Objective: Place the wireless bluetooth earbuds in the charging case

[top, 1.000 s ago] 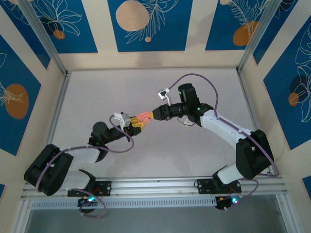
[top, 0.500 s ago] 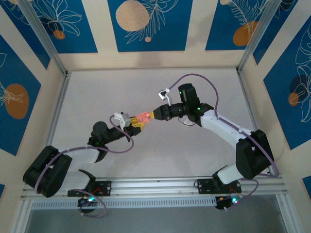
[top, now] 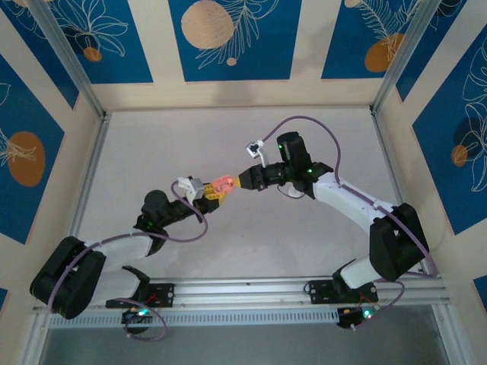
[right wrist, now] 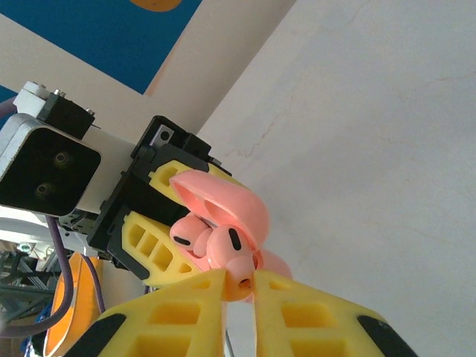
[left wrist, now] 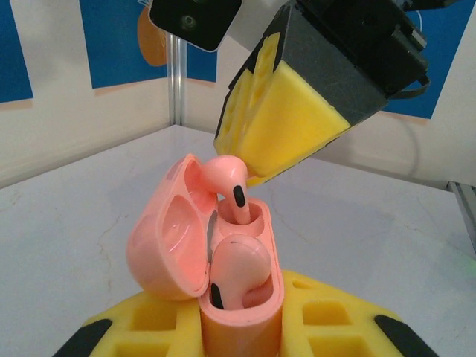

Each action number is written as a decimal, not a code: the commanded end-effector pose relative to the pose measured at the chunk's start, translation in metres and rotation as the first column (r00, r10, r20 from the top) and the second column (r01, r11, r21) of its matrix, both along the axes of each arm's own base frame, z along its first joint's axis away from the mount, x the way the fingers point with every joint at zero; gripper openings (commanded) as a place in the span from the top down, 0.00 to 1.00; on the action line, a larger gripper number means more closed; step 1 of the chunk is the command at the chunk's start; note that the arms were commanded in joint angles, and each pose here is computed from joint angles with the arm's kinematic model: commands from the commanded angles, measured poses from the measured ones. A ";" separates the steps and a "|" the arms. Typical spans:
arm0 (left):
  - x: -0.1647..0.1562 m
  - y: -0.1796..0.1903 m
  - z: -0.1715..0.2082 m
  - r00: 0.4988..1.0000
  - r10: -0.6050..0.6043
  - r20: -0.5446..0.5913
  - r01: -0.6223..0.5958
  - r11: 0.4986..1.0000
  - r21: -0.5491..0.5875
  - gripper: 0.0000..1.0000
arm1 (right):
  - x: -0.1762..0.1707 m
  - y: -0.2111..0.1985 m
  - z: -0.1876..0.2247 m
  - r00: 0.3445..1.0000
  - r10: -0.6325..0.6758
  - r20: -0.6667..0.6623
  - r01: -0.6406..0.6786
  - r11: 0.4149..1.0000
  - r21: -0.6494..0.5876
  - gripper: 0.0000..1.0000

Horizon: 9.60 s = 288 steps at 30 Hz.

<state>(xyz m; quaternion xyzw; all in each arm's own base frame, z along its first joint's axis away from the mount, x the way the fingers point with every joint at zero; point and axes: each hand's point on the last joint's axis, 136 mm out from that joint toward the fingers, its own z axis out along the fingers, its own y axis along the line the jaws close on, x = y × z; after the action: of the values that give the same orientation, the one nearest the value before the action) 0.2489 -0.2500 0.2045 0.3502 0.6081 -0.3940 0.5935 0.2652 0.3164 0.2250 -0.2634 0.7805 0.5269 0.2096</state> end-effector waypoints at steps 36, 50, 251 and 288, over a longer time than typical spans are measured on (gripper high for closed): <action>0.000 0.000 0.029 0.994 0.024 0.103 -0.022 1.000 -0.020 0.80 | -0.011 0.017 0.001 0.999 0.047 0.006 -0.047 0.997 -0.053 0.80; -0.001 -0.004 0.026 0.994 0.013 0.109 -0.014 1.000 0.014 0.80 | -0.009 0.020 0.007 0.999 0.032 0.012 -0.031 0.998 -0.046 0.78; 0.039 0.088 -0.041 0.864 0.495 -0.090 -0.469 0.857 0.215 0.80 | 0.014 -0.028 -0.160 0.988 0.024 -0.155 -0.130 0.674 -0.727 0.97; 0.029 -0.011 -0.021 0.998 0.057 -0.012 -0.058 0.996 -0.068 0.82 | 0.020 -0.007 0.019 0.963 -0.249 -0.098 0.257 0.964 0.072 1.00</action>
<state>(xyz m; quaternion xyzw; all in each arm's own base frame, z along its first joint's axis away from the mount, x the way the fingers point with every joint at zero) 0.2825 -0.2497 0.1496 0.2950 0.6599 -0.3720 0.5824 0.2854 0.2999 0.2356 -0.1133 0.8082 0.5208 0.2503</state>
